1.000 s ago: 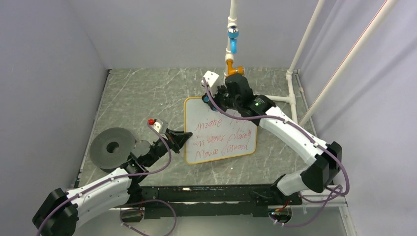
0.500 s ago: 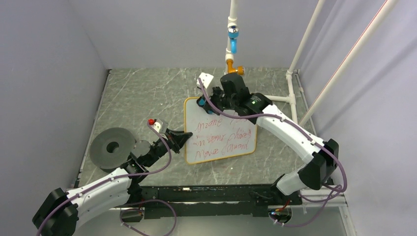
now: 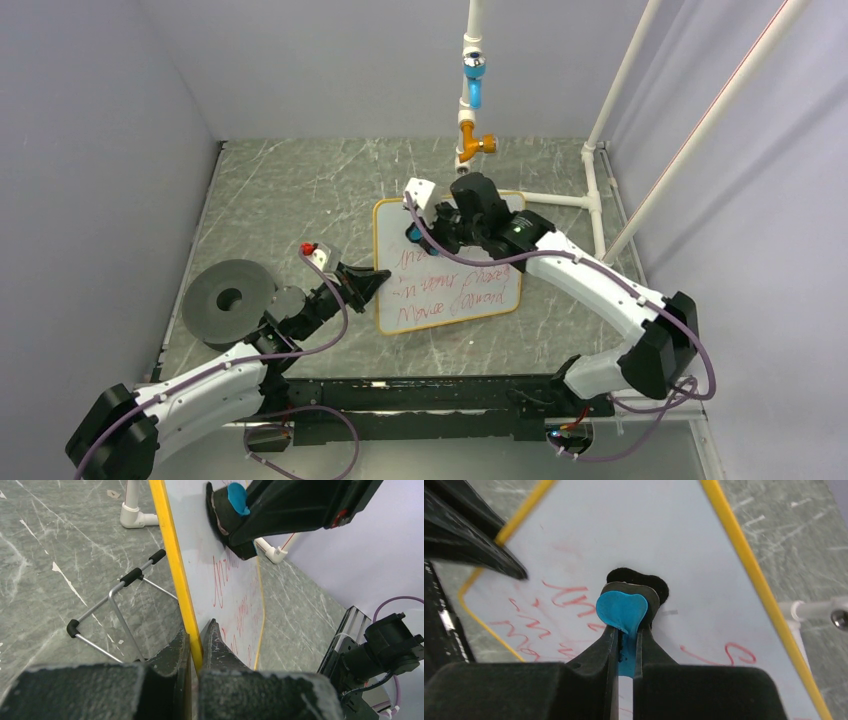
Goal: Erase the whiteboard
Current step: Erase the whiteboard at the center of the board.
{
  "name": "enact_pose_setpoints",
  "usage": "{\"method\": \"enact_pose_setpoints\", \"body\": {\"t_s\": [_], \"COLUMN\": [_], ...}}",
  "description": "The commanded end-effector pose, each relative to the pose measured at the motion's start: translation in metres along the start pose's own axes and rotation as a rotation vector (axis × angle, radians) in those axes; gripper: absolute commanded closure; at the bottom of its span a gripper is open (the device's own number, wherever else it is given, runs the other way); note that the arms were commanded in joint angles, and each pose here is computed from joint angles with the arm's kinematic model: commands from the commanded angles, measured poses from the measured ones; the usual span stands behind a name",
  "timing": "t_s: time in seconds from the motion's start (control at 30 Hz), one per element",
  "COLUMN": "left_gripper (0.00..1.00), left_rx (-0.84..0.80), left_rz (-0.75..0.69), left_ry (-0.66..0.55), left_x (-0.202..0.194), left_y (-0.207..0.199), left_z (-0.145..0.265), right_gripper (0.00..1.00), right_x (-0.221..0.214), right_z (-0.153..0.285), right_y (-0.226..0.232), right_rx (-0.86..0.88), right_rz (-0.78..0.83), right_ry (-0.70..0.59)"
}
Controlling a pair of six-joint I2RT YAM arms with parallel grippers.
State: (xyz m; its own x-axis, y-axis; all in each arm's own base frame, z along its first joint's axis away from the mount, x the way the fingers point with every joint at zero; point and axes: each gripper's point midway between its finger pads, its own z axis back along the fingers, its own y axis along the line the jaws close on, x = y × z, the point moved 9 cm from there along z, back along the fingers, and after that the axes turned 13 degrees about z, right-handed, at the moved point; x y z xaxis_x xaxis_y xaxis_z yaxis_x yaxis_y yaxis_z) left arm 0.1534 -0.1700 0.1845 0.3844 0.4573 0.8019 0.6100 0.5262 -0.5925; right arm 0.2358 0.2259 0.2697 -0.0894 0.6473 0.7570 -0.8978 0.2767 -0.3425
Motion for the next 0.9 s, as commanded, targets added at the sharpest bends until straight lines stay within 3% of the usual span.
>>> {"method": "enact_pose_setpoints", "body": {"t_s": [0.0,0.13,0.23,0.37,0.53,0.7,0.87], "left_gripper": [1.0,1.0,1.0,1.0,1.0,1.0,1.0], "left_rx": [-0.003,-0.006,-0.012,-0.017,-0.012,-0.009,-0.012], "left_rz": [-0.197,-0.197,-0.2,-0.212,-0.204,-0.198,-0.21], "left_ry": [0.107,0.106,0.104,0.104,0.11,0.117,0.115], "left_x": [-0.016,-0.016,-0.015,-0.013,-0.015,-0.016,-0.014], "left_y": [0.015,0.014,0.013,0.012,0.013,0.013,0.012], "left_z": [0.007,0.007,0.007,0.007,0.006,0.005,0.007], "right_gripper": [1.0,1.0,1.0,1.0,1.0,1.0,1.0], "right_x": [0.039,0.032,0.009,-0.018,0.007,0.032,-0.005], "right_z": [-0.002,0.012,0.019,0.011,0.002,0.007,0.019], "right_y": [-0.02,-0.055,-0.052,-0.014,0.001,-0.042,-0.048], "right_rx": [-0.016,-0.164,-0.202,-0.039,0.068,-0.121,-0.248], "right_rz": [-0.02,-0.106,-0.098,-0.057,-0.015,-0.084,-0.071], "right_ry": [-0.086,-0.071,-0.039,-0.05,-0.099,-0.093,-0.011]}}
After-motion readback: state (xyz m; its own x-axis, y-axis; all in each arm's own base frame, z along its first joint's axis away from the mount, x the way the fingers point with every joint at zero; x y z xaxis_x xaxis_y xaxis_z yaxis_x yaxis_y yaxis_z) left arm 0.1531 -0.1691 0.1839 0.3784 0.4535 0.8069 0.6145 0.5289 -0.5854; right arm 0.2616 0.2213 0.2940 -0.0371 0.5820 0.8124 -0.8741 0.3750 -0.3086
